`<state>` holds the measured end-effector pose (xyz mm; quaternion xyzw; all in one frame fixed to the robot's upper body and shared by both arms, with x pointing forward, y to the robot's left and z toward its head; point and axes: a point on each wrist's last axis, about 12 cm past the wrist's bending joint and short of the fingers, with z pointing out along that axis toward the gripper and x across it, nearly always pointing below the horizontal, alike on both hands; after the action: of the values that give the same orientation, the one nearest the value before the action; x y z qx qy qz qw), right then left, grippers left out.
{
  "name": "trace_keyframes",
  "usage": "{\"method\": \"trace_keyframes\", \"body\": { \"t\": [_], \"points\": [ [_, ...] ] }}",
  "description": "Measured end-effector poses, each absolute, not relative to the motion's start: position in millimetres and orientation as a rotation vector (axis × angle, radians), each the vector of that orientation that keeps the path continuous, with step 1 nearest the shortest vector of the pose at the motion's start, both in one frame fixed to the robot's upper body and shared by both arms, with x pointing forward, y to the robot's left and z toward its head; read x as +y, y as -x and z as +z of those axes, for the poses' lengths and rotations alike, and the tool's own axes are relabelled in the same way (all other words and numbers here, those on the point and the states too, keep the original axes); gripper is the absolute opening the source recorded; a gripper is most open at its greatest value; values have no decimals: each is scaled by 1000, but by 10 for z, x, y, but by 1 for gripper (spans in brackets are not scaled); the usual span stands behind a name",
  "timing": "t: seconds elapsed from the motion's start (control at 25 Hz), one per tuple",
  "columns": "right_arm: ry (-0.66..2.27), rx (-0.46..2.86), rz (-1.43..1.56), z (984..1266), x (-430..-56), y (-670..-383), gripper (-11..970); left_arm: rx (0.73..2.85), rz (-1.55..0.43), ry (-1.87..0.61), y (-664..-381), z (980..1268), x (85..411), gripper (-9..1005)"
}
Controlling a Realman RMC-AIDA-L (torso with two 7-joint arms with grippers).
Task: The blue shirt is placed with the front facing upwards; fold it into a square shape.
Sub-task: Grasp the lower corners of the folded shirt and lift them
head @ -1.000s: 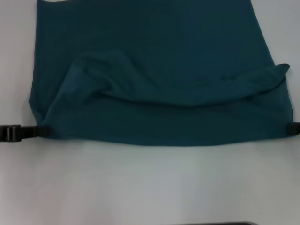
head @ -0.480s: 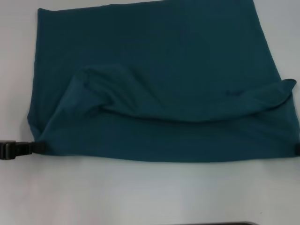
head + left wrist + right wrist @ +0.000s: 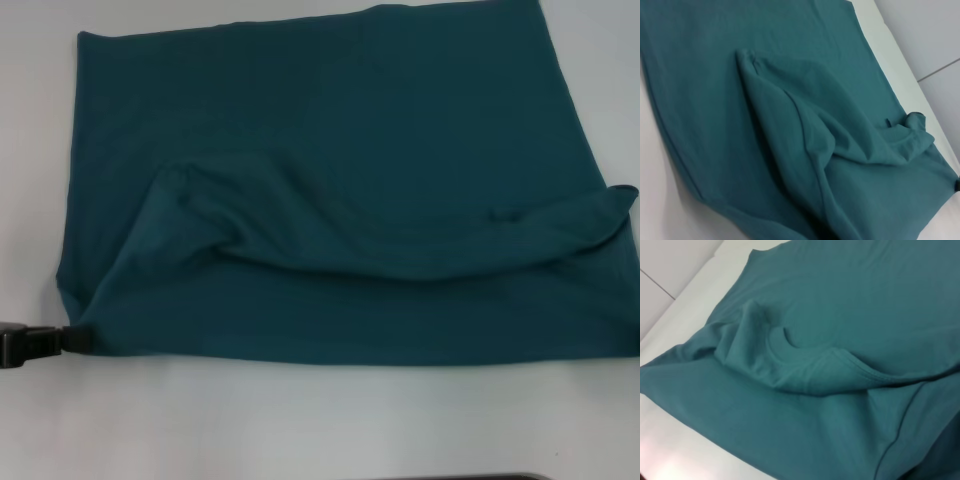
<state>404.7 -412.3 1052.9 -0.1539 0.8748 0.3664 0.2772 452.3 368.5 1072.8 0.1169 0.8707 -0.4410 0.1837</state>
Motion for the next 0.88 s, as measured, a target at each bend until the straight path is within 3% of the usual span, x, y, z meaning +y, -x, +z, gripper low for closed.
{"method": "trace_keyframes", "body": {
  "t": [0.88],
  "points": [
    [443,2280,1061,10496,-4134,-3565,32,2473,-1256,-387,-4491,10769,3731,-1]
  ]
}}
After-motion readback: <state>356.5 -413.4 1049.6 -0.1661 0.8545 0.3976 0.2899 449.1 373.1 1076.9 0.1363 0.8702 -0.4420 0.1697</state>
